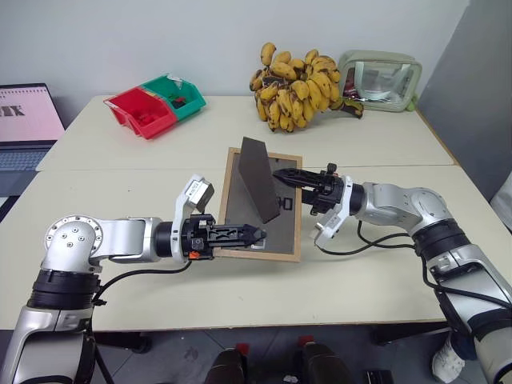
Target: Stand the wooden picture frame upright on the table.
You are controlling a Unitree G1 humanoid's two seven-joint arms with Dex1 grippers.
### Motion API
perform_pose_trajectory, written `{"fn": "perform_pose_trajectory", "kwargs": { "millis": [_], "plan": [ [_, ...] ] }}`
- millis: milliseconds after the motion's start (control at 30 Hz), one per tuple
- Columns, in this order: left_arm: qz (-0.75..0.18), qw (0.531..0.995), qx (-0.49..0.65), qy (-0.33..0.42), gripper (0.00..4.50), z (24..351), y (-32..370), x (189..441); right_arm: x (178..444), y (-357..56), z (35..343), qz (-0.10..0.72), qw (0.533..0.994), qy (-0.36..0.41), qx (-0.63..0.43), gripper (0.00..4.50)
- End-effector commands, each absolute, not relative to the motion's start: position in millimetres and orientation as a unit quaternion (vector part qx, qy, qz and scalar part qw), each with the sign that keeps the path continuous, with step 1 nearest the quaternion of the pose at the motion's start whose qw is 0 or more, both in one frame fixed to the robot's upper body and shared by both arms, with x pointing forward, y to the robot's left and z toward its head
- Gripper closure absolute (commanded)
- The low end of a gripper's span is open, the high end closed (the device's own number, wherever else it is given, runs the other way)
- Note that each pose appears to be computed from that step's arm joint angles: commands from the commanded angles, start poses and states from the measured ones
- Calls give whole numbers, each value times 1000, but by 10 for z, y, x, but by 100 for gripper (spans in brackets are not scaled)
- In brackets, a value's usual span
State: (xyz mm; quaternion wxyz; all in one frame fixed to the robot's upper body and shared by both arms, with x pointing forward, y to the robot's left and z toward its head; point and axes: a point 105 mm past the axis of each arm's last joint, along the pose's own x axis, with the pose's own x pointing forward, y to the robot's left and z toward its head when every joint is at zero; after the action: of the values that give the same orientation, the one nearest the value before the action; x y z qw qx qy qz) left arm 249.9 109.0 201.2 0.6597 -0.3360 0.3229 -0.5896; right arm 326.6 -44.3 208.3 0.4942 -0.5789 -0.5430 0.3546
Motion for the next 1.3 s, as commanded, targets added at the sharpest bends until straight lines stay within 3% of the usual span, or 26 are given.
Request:
{"fn": "perform_pose_trajectory", "kwargs": {
  "millis": [33, 133, 267, 333, 433, 500, 667, 767, 900, 1133, 1300],
  "plan": [
    [-584, 669, -341, 307, 214, 2067, 1128, 2527, 3197, -473, 2379, 322, 502, -586, -549, 320],
    [-576, 676, -343, 306, 155, 2055, 1159, 2546, 3207, -505, 2386, 322, 505, -583, -549, 320],
    [-539, 727, -343, 251, 85, 2236, 1371, 2713, 3240, -593, 2333, 334, 528, -561, -543, 320],
    [-515, 759, -333, 218, 47, 2354, 1536, 2759, 3354, -678, 2280, 336, 561, -523, -546, 320],
    [-456, 849, -178, 200, 0, 2306, 1740, 2740, 3616, -844, 2252, 322, 666, -443, -507, 321],
    [-406, 894, -90, 169, 0, 2330, 1855, 2765, 3801, -910, 2259, 318, 744, -382, -447, 321],
    [-334, 938, -29, 90, 0, 2398, 1959, 2767, 4006, -764, 2193, 402, 837, -253, -271, 321],
    [-316, 946, 11, 72, 0, 2292, 1889, 2705, 4002, -550, 2098, 496, 838, -168, -153, 321],
    [-317, 945, 42, 66, 0, 2150, 1800, 2610, 3938, -301, 1981, 591, 803, -66, -37, 321],
    [-290, 954, 60, 44, 0, 2119, 1803, 2617, 3868, -41, 1547, 633, 772, 36, 29, 321],
    [-284, 955, 64, 57, 0, 2025, 1858, 2612, 3833, 8, 1274, 625, 776, 67, 44, 321]
  ]
}}
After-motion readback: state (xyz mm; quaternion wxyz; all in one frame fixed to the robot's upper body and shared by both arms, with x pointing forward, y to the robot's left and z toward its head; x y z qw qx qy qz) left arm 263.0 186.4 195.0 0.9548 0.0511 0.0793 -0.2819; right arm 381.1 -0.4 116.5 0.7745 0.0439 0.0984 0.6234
